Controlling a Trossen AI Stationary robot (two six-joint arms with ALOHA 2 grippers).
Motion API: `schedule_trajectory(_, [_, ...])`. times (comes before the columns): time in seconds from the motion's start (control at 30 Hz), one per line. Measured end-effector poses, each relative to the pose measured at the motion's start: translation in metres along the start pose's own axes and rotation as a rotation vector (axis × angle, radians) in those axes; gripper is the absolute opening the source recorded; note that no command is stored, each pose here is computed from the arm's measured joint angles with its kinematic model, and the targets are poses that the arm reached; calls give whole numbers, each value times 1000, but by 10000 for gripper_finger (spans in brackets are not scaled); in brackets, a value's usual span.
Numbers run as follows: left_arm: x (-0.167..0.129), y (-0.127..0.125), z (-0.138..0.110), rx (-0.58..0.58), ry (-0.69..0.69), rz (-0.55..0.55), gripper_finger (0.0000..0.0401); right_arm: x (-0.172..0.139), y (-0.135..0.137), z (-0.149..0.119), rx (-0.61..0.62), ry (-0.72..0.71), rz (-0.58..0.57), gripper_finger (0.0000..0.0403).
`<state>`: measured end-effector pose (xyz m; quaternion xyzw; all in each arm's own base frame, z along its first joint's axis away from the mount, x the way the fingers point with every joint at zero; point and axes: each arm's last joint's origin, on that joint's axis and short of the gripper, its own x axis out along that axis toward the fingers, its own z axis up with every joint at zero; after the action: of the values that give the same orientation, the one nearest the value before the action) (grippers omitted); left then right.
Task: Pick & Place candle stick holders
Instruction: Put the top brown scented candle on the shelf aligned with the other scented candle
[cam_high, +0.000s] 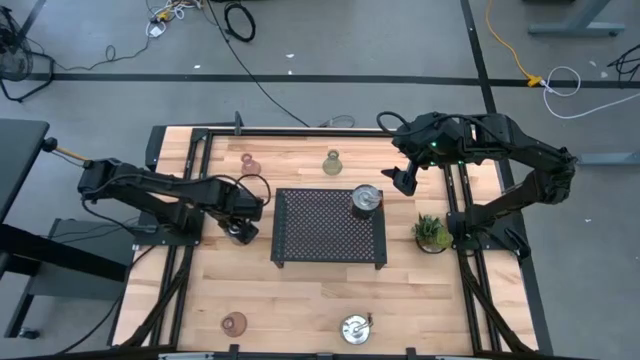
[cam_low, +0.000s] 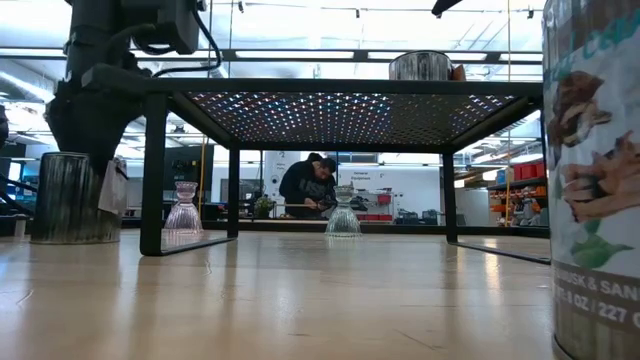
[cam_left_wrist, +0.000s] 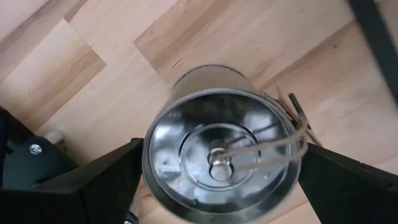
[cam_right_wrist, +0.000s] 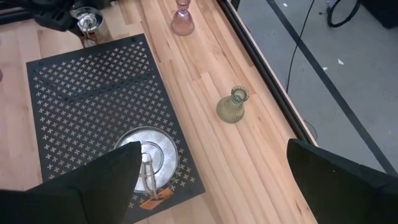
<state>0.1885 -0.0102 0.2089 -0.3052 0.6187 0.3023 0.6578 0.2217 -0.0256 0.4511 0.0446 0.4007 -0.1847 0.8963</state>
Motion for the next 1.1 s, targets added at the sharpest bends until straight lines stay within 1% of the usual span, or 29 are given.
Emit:
schedule_trajectory(0.07, [0,0,0,35,0,6,399,0,0,0,0,-2,0,400])
schedule_trajectory(0.27, [1,-1,0,41,15,-3,399,0,0,0,1,-4,1,400])
schedule_trajectory(0.47, [1,-1,0,89,19,-10,399,0,0,0,1,-4,1,400])
schedule_trajectory(1.1, [1,-2,-1,105,39,-27,399,0,0,0,1,-4,2,400])
